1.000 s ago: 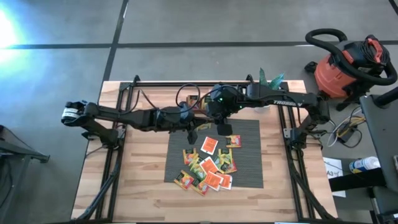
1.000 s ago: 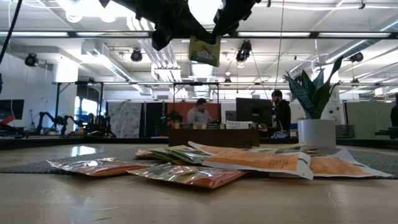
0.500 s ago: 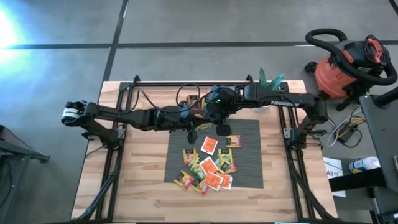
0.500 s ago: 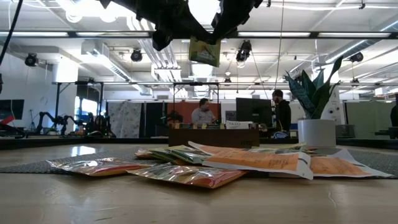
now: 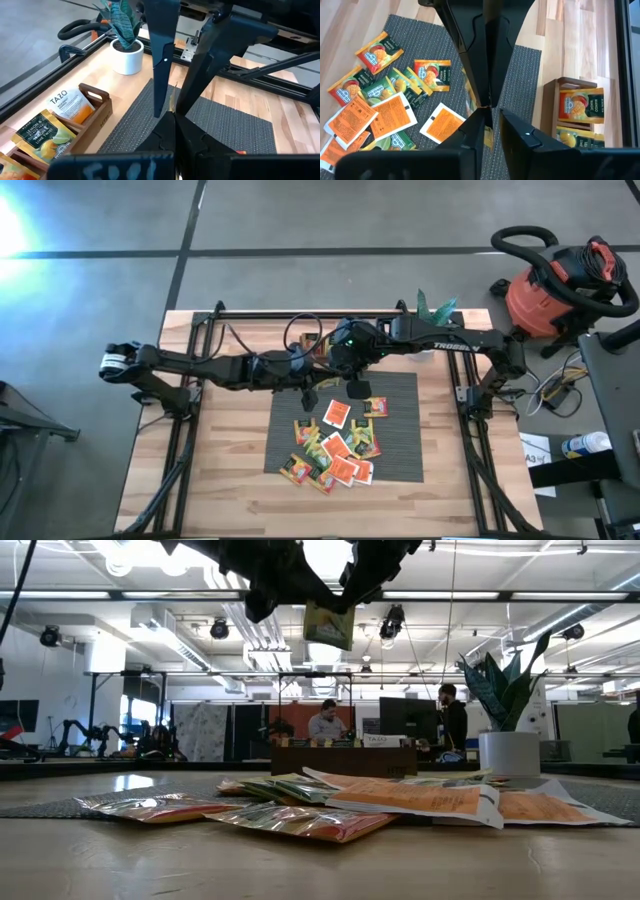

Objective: Pick & Place Tea
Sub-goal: Put the yellow tea bag into the middle section of the wooden organizer, then put the orange tea bag into the left section of the wooden organizer

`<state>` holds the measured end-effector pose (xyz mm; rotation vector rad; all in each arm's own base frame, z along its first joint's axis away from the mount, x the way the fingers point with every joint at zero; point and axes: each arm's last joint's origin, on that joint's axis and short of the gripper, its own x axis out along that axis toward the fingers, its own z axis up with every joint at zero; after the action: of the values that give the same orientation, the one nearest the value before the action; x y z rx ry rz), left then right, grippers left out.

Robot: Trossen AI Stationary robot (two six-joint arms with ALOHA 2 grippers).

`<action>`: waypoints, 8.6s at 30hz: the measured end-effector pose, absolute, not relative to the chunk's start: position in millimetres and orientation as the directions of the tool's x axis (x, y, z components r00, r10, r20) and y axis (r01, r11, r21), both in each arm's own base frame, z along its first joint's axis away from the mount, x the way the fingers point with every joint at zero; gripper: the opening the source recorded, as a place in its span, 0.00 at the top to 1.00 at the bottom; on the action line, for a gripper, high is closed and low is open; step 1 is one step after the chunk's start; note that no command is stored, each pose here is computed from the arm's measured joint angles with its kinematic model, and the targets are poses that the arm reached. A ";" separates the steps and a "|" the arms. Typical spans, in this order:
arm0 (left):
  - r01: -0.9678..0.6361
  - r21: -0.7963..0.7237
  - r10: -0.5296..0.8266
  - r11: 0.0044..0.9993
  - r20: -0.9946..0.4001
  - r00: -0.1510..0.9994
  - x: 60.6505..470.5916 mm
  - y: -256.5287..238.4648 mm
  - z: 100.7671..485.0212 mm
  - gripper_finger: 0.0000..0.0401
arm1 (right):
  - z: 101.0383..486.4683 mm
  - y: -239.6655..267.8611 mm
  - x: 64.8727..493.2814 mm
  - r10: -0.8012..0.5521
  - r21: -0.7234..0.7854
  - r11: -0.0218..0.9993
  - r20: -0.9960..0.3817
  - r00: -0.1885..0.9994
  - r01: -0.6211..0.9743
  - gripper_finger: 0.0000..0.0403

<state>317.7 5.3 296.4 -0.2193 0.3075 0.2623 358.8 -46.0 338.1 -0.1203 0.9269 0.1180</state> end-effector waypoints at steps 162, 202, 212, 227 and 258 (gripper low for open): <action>-0.391 -0.753 -0.134 0.529 -0.529 0.838 433.9 84.9 170.9 0.84 | 127.0 16.0 217.3 -0.096 0.315 0.566 -0.892 0.441 0.762 0.89; -0.531 -0.703 -0.080 0.473 -0.635 0.769 454.4 69.1 134.9 0.82 | 120.0 16.1 217.9 -0.083 0.396 0.570 -0.844 0.530 0.720 0.89; -0.516 -0.719 -0.097 0.465 -0.621 0.778 458.6 70.0 141.6 0.66 | 120.2 16.2 218.1 -0.082 0.398 0.571 -0.843 0.532 0.718 0.89; -0.502 -0.724 -0.136 0.473 -0.623 0.770 458.1 61.5 138.7 0.66 | 120.7 16.3 219.0 -0.082 0.406 0.573 -0.836 0.543 0.712 0.89; -0.457 -0.700 -0.166 0.549 -0.627 0.761 468.6 43.3 135.0 0.94 | 121.3 16.3 219.9 -0.081 0.410 0.580 -0.831 0.550 0.704 0.89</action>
<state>468.6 43.3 135.0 -0.9957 0.7127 0.1905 219.9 16.3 121.3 0.8296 0.8695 -0.5340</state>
